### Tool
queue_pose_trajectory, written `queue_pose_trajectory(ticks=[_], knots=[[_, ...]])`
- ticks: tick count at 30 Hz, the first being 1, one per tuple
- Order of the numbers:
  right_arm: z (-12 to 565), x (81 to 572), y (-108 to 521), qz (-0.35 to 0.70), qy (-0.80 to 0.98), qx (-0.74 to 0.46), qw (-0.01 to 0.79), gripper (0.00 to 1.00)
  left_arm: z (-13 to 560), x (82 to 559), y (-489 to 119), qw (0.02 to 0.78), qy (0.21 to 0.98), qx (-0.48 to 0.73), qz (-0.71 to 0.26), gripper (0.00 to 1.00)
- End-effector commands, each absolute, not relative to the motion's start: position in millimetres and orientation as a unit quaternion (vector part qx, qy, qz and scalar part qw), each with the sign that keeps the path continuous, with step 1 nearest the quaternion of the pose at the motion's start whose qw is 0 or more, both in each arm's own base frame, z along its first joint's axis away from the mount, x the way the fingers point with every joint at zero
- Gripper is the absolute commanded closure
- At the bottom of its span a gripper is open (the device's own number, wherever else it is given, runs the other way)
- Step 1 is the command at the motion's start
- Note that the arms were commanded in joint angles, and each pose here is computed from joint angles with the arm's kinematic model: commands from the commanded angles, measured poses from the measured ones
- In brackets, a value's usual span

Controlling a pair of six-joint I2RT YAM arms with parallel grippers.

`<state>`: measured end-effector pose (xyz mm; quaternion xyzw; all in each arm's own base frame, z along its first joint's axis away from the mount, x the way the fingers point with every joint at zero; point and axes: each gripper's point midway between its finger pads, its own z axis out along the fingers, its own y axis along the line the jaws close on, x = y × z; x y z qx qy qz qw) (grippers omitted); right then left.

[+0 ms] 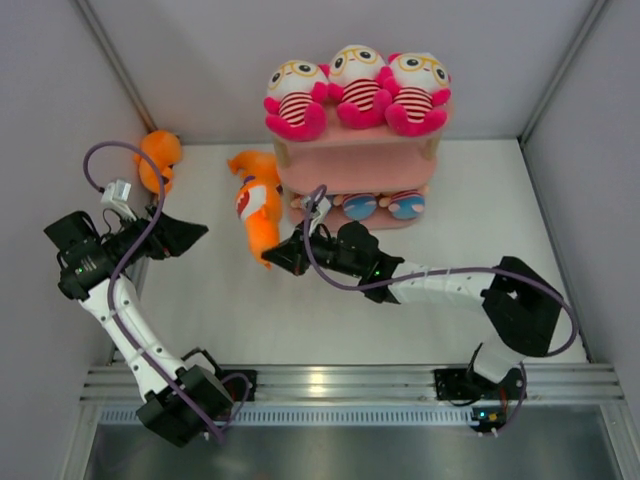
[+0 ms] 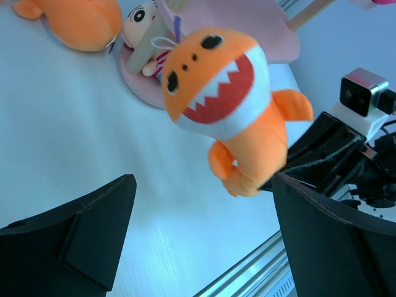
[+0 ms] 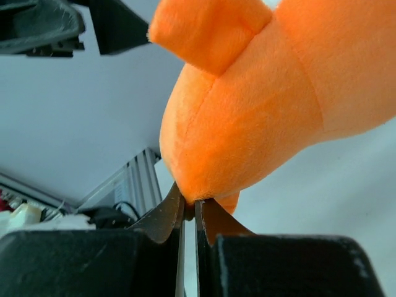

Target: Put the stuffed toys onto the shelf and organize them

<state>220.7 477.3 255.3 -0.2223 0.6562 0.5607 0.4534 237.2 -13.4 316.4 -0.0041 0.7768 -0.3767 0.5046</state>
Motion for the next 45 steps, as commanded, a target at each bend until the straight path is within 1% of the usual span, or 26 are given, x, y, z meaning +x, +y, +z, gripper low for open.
queue_pose_trajectory(ticks=[1, 3, 4, 5, 6, 7, 8, 10, 11, 13, 14, 17, 19, 25, 29, 33, 36, 37, 43, 45], knots=[[265, 199, 444, 0.581, 0.656, -0.217, 0.431, 1.0, 312, 239, -7, 0.511, 0.786, 0.005, -0.347, 0.03], [264, 186, 425, 0.585, 0.659, -0.219, 0.419, 1.0, 306, 240, -5, 0.508, 0.792, 0.001, -0.338, 0.03], [243, 177, 414, 0.579, 0.674, -0.227, 0.4, 1.0, 302, 240, -2, 0.507, 0.796, 0.0, -0.331, 0.03], [251, 170, 403, 0.585, 0.668, -0.225, 0.402, 1.0, 301, 240, -2, 0.507, 0.798, 0.002, -0.327, 0.03], [234, 160, 393, 0.58, 0.681, -0.232, 0.382, 1.0, 299, 240, -1, 0.507, 0.799, 0.002, -0.324, 0.03], [233, 156, 386, 0.581, 0.682, -0.232, 0.378, 1.0, 299, 240, 0, 0.507, 0.8, 0.005, -0.32, 0.03], [247, 151, 374, 0.592, 0.668, -0.229, 0.389, 1.0, 298, 240, 0, 0.507, 0.801, 0.006, -0.318, 0.03], [244, 145, 358, 0.594, 0.668, -0.227, 0.385, 1.0, 298, 239, 0, 0.507, 0.802, 0.007, -0.316, 0.03], [260, 147, 345, 0.6, 0.652, -0.222, 0.406, 1.0, 298, 239, 0, 0.508, 0.801, 0.008, -0.316, 0.03], [263, 151, 331, 0.592, 0.654, -0.219, 0.417, 1.0, 298, 239, -1, 0.508, 0.801, 0.01, -0.316, 0.04], [272, 161, 318, 0.582, 0.649, -0.211, 0.442, 1.0, 298, 239, -1, 0.508, 0.801, 0.009, -0.317, 0.04], [284, 184, 297, 0.56, 0.655, -0.183, 0.472, 1.0, 298, 239, -1, 0.508, 0.801, 0.009, -0.318, 0.04], [298, 188, 292, 0.567, 0.646, -0.187, 0.476, 1.0, 299, 240, 0, 0.508, 0.801, 0.01, -0.317, 0.04], [304, 242, 270, 0.545, 0.673, -0.129, 0.483, 1.0, 301, 240, -1, 0.508, 0.8, 0.011, -0.319, 0.04], [306, 268, 264, 0.559, 0.672, -0.09, 0.477, 1.0, 302, 240, 0, 0.51, 0.8, 0.012, -0.317, 0.04], [312, 292, 255, 0.553, 0.662, -0.068, 0.501, 1.0, 300, 241, 2, 0.507, 0.803, 0.011, -0.313, 0.04], [314, 305, 248, 0.573, 0.648, -0.047, 0.499, 1.0, 298, 241, 2, 0.506, 0.805, 0.012, -0.311, 0.04], [322, 312, 241, 0.578, 0.632, -0.044, 0.515, 1.0, 298, 241, 3, 0.506, 0.805, 0.012, -0.31, 0.04], [304, 346, 221, 0.557, 0.648, 0.015, 0.519, 1.0, 297, 241, 3, 0.506, 0.805, 0.013, -0.309, 0.04], [296, 358, 210, 0.55, 0.653, 0.044, 0.519, 0.97, 297, 241, 4, 0.505, 0.806, 0.012, -0.308, 0.04]])
